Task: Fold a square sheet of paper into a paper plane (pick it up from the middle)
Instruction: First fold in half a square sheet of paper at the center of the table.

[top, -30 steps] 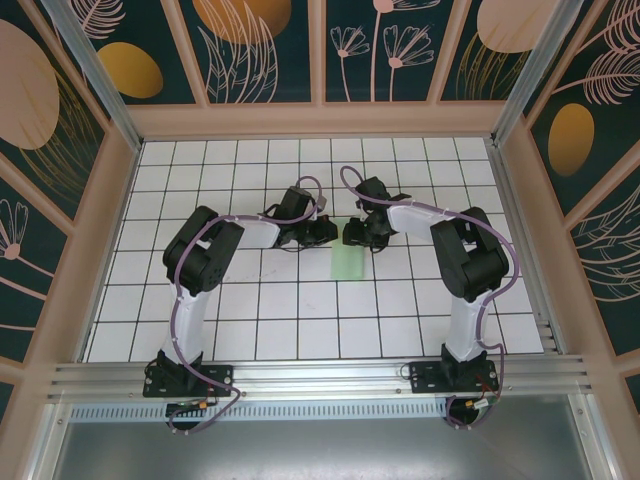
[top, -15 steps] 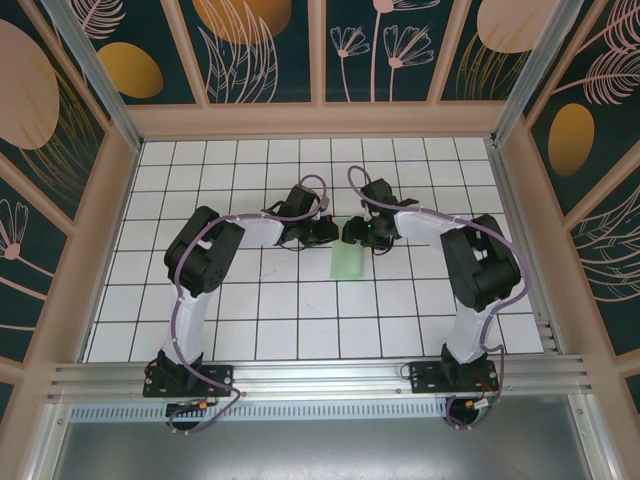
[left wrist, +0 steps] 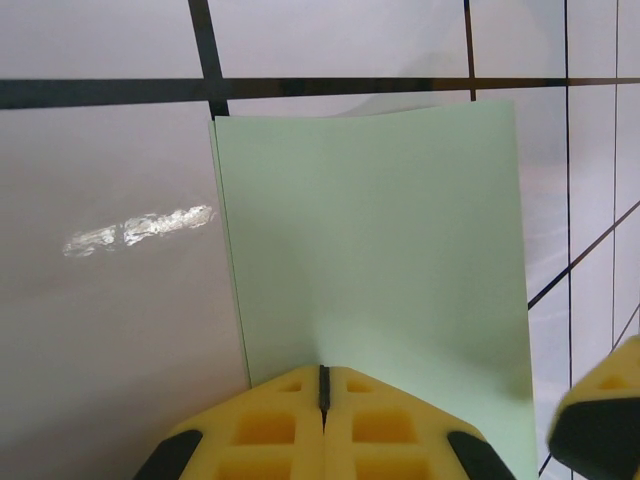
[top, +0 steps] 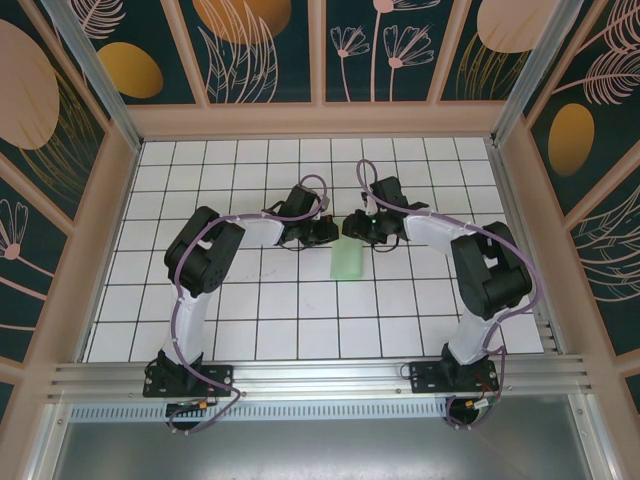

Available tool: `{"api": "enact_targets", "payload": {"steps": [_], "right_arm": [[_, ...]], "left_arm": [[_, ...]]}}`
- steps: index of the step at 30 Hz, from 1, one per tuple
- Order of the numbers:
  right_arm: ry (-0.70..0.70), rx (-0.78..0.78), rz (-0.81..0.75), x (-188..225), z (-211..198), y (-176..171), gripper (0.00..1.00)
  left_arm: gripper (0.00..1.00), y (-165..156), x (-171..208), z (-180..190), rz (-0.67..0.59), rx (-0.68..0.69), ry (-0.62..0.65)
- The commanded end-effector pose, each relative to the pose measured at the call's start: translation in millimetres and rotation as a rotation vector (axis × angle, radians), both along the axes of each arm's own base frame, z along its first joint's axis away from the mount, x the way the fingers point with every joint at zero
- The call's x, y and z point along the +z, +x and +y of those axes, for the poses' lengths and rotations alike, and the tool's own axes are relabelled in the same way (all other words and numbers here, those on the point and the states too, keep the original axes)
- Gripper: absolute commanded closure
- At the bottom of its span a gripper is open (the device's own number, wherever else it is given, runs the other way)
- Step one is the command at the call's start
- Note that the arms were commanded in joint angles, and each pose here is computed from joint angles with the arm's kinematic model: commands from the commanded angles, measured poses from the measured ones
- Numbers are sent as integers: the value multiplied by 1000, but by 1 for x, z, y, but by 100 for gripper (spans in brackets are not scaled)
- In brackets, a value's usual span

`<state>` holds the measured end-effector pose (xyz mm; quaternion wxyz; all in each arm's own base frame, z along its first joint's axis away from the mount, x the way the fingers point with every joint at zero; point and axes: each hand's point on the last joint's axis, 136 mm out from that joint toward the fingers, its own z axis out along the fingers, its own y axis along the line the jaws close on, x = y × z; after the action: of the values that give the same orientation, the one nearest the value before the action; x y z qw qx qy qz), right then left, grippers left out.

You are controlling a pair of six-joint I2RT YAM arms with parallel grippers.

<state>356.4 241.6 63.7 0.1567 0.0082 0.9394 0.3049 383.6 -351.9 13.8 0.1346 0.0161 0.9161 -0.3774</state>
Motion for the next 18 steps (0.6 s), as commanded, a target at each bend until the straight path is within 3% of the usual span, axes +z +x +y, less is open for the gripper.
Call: {"api": "enact_targets", "payload": {"steps": [1, 12, 18], "right_arm": [[34, 13, 16, -7, 1, 4, 64], [-23, -5, 83, -37, -11, -1, 65], [-9, -6, 24, -15, -9, 6, 64]], "left_arm": [[97, -25, -73, 53, 149, 71, 256], [98, -24, -70, 53, 148, 74, 255], [98, -24, -70, 52, 148, 70, 254]]}}
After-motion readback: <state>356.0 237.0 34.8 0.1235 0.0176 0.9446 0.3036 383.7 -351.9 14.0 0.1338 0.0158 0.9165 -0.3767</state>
